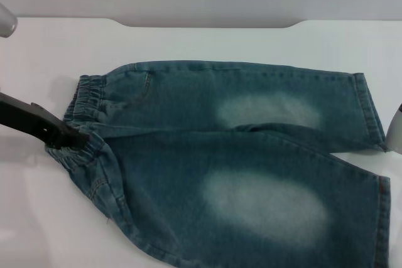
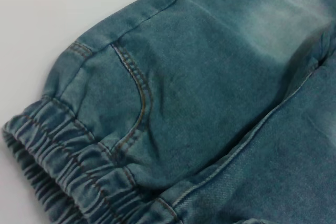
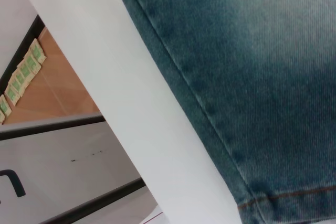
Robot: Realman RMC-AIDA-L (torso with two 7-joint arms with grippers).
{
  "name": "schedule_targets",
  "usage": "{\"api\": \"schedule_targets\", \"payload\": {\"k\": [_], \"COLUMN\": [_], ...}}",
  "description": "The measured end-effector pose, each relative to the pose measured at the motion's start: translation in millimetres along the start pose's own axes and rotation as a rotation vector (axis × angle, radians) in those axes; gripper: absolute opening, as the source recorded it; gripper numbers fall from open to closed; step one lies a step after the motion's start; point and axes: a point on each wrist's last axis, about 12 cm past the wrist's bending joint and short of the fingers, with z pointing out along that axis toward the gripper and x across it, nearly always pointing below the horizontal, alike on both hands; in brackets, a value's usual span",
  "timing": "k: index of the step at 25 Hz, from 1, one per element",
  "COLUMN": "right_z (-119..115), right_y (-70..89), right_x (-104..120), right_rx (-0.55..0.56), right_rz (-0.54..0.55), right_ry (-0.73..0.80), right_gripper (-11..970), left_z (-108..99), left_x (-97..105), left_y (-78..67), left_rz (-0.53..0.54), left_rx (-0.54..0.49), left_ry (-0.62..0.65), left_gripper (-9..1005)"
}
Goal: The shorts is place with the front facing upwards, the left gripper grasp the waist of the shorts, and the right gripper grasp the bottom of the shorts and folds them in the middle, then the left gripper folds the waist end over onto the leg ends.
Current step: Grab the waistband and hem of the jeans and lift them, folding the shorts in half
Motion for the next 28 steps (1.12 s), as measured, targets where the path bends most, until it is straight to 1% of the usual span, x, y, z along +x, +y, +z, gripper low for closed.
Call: {"api": "schedule_targets", "payload": {"k": [13, 28], "right_z": [3.4, 8.0], "right_y": [2.8, 2.6], "right_x": [-4.4, -5.5], "right_rx": [-0.005, -0.021], "right_rz": [-0.009, -0.007], "right_ry": [0.021, 0.028], "right_gripper": [574, 575], "left_z": [1.5, 2.5], "left_x": [-0.3, -0.8], "left_y": [-1.2, -0.8], "left_rz": [-0.001, 0.003], "left_rx": [0.004, 0.004], "left_ry": [0.000, 0.000], "left_gripper": [42, 41]}}
